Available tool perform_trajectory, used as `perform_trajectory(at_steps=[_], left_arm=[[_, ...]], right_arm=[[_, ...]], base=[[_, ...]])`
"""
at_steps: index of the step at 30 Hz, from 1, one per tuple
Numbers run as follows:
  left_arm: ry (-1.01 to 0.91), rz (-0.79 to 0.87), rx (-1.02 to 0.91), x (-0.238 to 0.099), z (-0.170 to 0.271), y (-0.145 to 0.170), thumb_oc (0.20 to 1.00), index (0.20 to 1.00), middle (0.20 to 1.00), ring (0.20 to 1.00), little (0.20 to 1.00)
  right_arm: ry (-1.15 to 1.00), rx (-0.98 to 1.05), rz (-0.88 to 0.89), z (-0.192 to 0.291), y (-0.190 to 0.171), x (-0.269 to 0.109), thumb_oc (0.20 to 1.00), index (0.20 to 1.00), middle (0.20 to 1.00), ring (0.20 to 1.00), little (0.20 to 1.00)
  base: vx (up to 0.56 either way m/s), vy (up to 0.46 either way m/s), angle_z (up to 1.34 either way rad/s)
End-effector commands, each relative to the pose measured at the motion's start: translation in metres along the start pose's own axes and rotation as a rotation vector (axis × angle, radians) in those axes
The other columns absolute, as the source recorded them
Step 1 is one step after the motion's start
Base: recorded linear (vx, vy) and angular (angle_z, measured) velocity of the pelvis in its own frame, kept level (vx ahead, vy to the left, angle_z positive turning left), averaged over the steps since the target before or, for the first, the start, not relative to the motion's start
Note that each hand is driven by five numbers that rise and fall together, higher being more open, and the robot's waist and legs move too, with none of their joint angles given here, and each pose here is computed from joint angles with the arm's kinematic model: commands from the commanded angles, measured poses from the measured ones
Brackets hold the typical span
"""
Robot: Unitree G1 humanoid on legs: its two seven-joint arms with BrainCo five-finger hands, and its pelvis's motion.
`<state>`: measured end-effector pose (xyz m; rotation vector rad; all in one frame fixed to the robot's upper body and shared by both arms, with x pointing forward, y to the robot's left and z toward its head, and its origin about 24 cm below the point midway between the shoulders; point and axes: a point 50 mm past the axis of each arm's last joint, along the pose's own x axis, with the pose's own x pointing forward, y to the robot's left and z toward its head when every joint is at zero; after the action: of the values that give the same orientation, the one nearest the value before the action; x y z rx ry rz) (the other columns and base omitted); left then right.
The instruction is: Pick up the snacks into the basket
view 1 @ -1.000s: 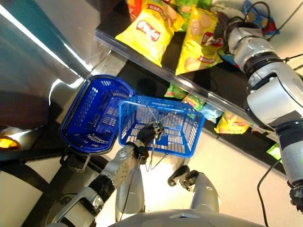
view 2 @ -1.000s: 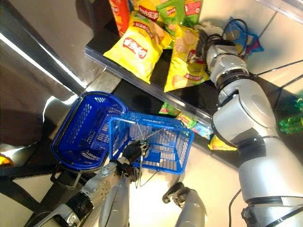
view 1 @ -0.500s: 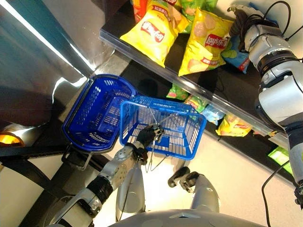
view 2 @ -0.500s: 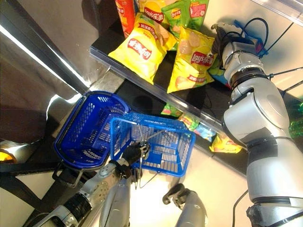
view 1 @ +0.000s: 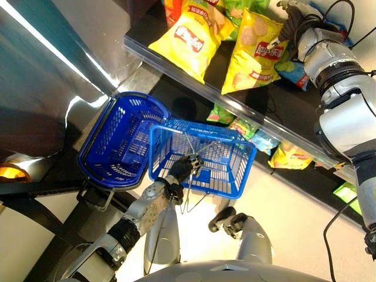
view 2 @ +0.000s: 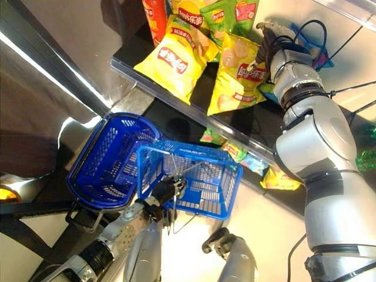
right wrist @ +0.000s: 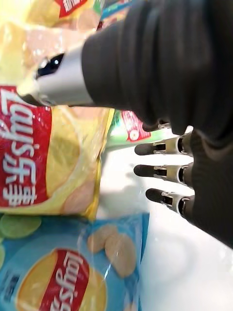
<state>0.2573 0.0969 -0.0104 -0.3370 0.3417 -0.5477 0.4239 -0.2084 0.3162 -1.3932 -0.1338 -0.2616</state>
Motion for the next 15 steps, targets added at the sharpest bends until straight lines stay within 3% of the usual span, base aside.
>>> perform_trajectory(at_steps=[1,15], left_arm=[[-0.053,-0.092,0.014,0.0013,0.0069,-0.0211,0.200,0.200,0.200,0.200,0.200],[-0.038,-0.118,0.016,0.0020,0.0036,-0.0279,0.200,0.200,0.200,0.200,0.200]], right_arm=[[-0.074,0.051,-0.197,0.0222,-0.0642,0.0007,1.000,1.000,1.000,1.000,1.000],[-0.060,0.030,-0.193,0.0161,-0.0668,0.0004,1.000,1.000,1.000,1.000,1.000]], base=[[0.01,-0.022,0.05],[0.01,-0.013,0.06]])
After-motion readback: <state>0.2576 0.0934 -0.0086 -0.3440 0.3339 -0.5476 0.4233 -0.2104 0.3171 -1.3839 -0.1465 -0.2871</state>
